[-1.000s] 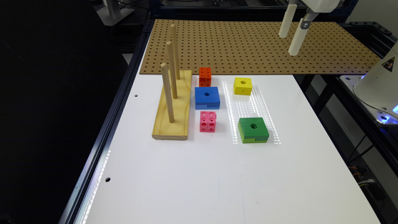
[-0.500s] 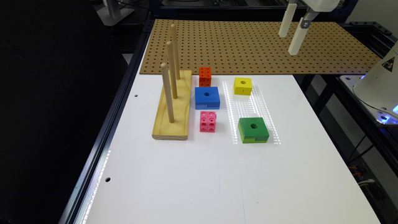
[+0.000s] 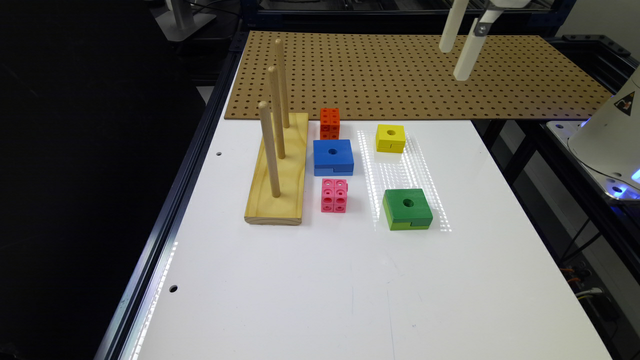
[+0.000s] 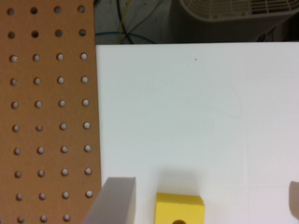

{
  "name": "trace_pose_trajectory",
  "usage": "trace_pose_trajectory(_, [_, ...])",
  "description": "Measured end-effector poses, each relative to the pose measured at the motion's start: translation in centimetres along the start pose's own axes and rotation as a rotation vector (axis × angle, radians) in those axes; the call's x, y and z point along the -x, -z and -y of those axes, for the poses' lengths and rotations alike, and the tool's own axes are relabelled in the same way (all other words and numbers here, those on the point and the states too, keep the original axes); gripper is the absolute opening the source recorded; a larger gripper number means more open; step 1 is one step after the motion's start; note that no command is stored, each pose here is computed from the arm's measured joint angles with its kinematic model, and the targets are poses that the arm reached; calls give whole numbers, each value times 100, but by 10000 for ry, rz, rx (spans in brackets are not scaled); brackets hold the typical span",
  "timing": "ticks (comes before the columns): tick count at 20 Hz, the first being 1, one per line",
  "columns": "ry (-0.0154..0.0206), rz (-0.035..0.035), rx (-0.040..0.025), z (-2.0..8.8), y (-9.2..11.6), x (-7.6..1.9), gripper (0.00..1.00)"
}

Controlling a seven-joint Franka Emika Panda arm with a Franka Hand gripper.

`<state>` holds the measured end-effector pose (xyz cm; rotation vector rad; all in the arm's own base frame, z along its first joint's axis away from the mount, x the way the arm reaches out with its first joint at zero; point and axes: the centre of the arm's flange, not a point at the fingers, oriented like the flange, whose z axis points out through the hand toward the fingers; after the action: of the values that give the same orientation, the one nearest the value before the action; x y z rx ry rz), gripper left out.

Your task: Pick up blue block.

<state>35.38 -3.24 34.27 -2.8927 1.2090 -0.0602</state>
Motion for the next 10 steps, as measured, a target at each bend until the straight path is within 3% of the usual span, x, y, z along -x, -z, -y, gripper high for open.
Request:
trace_pose_trajectory(2, [33,-48,-42,76,-13,-63,100])
trace_pose_trajectory(4, [65,-50,-45,160,-45,-135,100])
trace_pose_trajectory(10, [143,18,13,396,-142,-344,100])
